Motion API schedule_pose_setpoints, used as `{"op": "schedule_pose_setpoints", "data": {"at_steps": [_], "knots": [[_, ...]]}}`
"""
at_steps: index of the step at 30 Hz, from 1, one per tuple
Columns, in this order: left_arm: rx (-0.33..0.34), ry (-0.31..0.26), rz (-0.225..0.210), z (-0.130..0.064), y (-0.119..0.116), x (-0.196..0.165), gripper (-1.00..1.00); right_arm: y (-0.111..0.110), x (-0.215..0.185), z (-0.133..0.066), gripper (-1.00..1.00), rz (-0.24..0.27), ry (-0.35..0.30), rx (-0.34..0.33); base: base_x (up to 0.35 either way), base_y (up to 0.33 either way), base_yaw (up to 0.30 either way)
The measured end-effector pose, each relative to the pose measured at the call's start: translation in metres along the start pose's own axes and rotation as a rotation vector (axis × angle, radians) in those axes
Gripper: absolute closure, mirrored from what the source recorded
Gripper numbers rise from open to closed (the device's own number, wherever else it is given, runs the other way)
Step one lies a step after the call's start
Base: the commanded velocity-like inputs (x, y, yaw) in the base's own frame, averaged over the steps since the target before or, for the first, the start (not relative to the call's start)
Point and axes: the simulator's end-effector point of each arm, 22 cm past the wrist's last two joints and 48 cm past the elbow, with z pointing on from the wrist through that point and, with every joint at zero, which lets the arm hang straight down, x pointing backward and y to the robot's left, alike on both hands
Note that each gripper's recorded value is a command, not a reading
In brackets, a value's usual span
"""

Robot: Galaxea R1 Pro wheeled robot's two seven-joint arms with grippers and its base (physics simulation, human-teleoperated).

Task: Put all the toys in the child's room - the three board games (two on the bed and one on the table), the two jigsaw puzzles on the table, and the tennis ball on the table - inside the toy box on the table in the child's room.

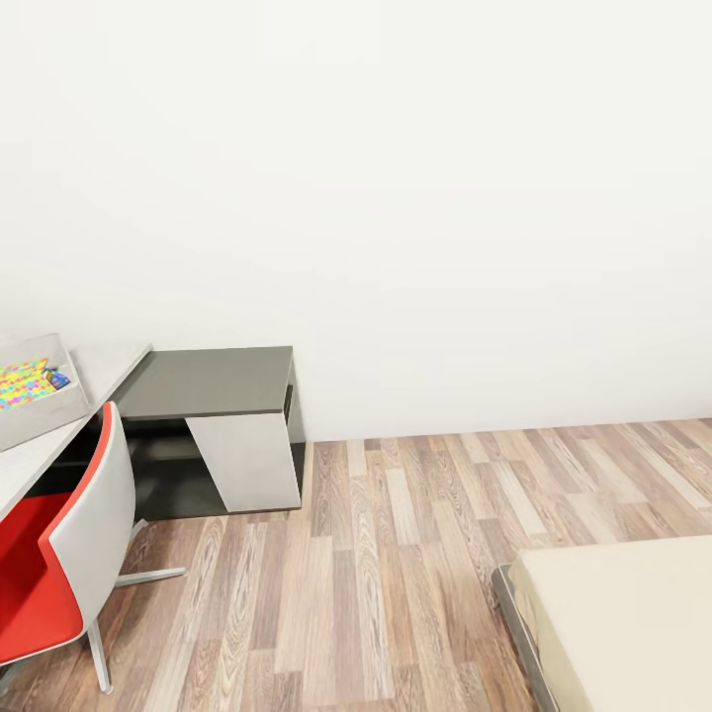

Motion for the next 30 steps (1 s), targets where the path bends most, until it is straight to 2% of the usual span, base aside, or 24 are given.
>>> {"op": "schedule_pose_setpoints", "data": {"at_steps": [30], "knots": [[0.0, 0.0, 0.0, 0.0, 0.0001, -0.0001, -1.0, 0.0006, 0.0003, 0.0, -1.0, 0.0, 0.0, -0.001, 0.0, 0.0, 0.0]]}}
